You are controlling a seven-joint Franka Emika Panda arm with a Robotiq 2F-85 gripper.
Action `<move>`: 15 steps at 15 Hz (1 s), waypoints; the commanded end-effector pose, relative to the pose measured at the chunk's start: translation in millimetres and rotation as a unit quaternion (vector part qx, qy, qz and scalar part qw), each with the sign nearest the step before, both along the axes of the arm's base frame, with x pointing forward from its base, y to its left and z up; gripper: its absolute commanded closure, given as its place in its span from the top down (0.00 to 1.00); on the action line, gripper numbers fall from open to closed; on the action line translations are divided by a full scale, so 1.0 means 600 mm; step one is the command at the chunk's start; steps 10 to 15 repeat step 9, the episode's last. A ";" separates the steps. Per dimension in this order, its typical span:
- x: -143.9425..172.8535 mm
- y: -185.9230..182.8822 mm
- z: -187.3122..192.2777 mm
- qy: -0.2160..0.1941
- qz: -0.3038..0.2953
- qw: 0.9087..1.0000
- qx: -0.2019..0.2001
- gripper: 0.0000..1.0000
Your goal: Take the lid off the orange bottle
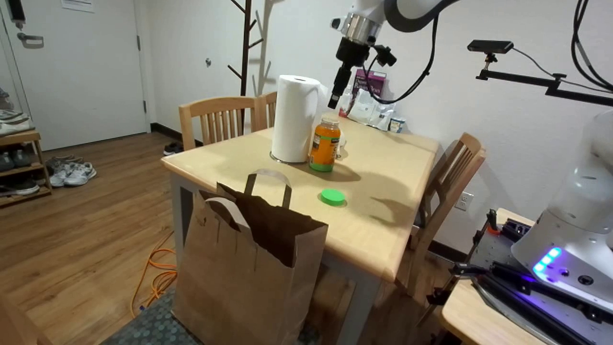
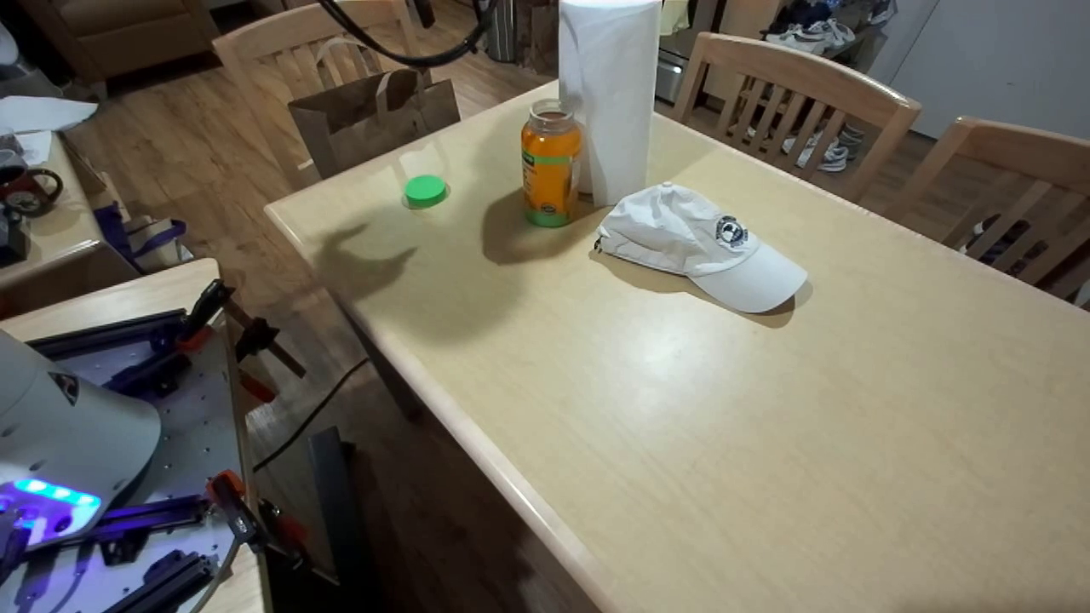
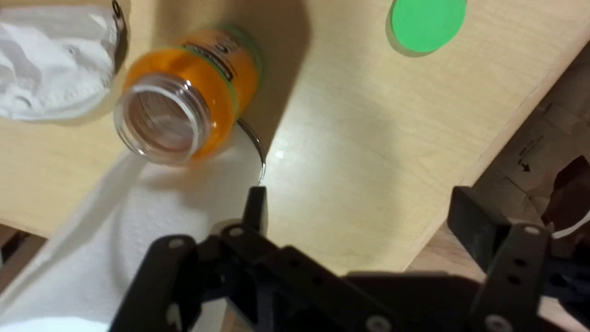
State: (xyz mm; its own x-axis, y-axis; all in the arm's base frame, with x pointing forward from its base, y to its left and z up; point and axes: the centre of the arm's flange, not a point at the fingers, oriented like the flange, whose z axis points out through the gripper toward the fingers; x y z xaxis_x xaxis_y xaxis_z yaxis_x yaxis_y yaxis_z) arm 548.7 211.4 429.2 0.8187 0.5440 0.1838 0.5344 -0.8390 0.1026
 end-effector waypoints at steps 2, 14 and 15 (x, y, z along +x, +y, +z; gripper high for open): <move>-0.075 -0.082 -0.006 0.035 -0.119 0.992 0.028 1.00; -0.069 -0.102 -0.025 0.051 -0.146 0.987 0.042 1.00; -0.069 -0.102 -0.025 0.051 -0.146 0.987 0.042 1.00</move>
